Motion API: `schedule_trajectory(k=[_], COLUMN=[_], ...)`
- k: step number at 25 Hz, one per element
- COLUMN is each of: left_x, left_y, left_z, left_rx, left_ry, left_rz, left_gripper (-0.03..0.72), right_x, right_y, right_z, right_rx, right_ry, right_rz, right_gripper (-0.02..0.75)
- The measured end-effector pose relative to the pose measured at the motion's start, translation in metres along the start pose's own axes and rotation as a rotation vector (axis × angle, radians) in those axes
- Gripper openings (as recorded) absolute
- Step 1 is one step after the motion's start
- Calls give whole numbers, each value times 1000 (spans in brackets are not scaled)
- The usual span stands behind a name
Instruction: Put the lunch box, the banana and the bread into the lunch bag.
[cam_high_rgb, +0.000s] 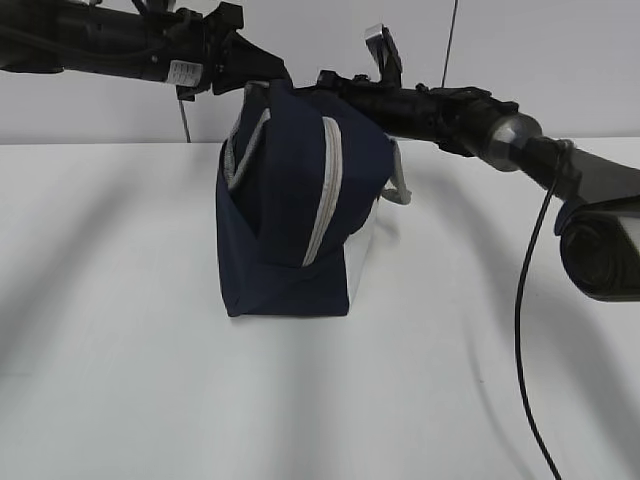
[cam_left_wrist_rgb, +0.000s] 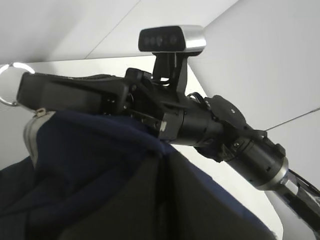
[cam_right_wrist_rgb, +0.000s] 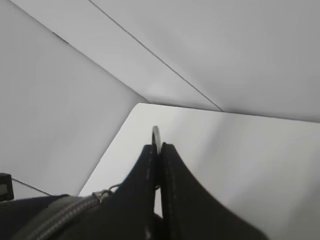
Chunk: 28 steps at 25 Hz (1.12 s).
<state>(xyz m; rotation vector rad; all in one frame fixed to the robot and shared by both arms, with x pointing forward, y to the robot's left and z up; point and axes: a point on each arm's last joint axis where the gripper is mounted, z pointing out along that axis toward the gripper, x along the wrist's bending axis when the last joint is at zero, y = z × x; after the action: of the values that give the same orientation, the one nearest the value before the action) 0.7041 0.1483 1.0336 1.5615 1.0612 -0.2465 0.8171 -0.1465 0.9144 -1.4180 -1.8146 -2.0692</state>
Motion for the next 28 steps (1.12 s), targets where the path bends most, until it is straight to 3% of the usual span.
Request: schedule_trajectory(k=[10, 28], left_x=[2, 5], left_y=[0, -1], left_z=[-1, -1], left_rx=[-3, 2], left_ry=[9, -9], left_rz=[12, 48], left_gripper=[14, 36], right_x=[2, 2], right_y=[2, 12], right_z=[1, -5], right_rx=[48, 25], right_ry=[-121, -141], right_rz=[316, 393], right_gripper=[-16, -1])
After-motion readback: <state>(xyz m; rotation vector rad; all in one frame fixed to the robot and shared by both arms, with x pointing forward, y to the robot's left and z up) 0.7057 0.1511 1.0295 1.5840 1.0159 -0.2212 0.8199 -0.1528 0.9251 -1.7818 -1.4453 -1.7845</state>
